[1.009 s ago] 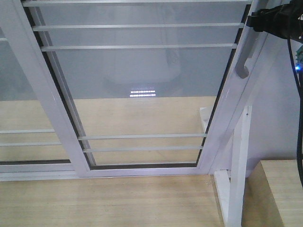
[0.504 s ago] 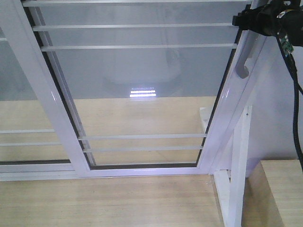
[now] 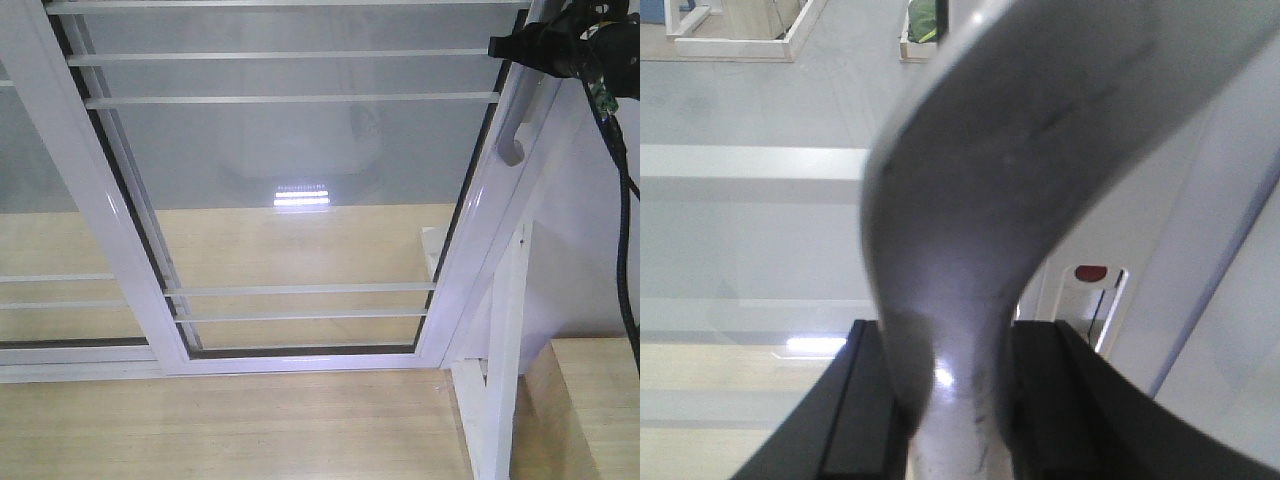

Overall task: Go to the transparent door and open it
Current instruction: 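Pull the handle with the right gripper, sliding the door open partway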

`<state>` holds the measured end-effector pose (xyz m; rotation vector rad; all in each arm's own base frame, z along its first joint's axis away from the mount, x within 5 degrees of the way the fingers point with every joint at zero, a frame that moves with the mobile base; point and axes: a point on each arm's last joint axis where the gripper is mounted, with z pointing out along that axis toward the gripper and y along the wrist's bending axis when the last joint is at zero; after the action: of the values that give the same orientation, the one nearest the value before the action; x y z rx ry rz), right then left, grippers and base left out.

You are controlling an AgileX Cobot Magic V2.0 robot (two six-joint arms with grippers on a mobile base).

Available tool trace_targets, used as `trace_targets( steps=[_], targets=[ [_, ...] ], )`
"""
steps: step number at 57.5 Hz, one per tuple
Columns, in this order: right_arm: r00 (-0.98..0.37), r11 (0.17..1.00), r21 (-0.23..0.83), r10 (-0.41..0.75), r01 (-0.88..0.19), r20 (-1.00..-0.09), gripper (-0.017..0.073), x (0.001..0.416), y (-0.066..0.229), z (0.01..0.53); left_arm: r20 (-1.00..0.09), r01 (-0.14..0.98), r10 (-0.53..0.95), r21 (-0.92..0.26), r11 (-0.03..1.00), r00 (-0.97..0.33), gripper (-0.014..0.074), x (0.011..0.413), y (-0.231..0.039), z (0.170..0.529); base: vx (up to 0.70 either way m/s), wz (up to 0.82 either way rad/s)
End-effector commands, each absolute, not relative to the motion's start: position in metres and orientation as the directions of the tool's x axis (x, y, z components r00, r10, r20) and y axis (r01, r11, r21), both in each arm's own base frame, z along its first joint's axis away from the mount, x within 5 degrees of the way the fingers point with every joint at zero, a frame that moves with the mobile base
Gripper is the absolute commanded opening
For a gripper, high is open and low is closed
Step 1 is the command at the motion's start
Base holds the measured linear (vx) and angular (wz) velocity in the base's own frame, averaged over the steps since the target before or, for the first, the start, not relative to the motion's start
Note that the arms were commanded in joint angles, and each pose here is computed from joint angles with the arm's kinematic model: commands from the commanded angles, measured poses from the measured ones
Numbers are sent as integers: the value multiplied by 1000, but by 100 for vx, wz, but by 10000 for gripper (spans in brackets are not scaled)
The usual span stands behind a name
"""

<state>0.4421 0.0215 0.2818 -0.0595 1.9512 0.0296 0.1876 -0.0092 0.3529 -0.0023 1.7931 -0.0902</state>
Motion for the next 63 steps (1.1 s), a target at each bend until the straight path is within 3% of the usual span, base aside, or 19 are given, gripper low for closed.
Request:
trace_targets(
  steps=[1,48,63],
  targets=[
    [-227,994,-5,-29,-106,-974,-9,434,49,324,-992,49,-57,-63,997,-109,576,187,-9,373,0,0],
    [-190,916,-39,-124,-400,-974,-8,400,174,325,-992,49,-57,-63,997,-109,576,187,-9,373,0,0],
    [-179,896,-75,-168,-437,-969,-8,386,178,341,-991,49,-56,-62,997,-123,576,188,-9,371,0,0]
  ],
)
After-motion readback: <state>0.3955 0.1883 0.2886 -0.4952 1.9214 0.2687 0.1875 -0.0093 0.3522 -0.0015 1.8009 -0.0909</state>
